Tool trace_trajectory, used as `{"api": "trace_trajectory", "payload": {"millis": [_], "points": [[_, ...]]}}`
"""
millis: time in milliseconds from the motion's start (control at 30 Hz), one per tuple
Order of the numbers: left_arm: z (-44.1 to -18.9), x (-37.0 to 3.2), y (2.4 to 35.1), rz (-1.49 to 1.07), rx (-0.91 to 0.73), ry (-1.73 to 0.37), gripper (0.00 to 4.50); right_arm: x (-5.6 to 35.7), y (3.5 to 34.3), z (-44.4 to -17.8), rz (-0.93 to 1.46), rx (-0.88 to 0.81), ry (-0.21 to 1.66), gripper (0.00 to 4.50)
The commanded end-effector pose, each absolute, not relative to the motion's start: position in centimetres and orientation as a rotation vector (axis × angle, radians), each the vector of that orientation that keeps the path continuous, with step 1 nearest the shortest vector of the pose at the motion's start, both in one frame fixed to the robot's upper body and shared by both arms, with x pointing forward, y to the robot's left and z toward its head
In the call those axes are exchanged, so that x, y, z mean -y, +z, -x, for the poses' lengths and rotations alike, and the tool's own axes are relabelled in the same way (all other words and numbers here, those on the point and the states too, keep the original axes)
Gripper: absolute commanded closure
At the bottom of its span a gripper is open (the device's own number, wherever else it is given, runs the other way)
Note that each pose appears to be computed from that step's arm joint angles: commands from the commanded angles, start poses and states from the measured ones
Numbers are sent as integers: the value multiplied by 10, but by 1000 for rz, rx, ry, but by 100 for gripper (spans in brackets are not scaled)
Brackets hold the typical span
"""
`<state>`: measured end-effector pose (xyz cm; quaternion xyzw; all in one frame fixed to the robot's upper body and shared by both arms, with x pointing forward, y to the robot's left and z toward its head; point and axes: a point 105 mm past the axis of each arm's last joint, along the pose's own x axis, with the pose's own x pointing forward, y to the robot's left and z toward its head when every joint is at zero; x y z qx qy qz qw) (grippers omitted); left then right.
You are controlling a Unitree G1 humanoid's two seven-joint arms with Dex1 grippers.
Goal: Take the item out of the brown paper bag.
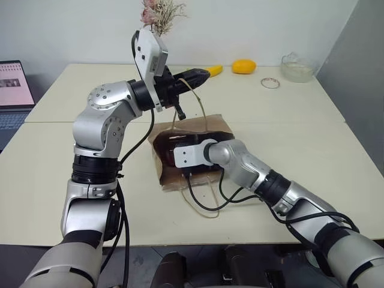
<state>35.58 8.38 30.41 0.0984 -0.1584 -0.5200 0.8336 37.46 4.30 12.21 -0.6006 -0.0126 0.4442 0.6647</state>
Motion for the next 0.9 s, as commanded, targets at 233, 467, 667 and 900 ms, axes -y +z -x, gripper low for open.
{"api": "trace_trajectory", "payload": {"millis": [233,467,667,900], "points": [[-355,-90,316,-250,394,-1066,450,-53,149,-367,1292,119,1039,143],[-359,-93,315,-261,394,-1044,450,-47,169,-347,1237,181,1089,143],[-365,-95,313,-270,393,-1014,450,-33,184,-331,1132,177,1150,143],[-368,-96,313,-277,393,-998,450,-21,202,-303,982,193,1280,143]]}}
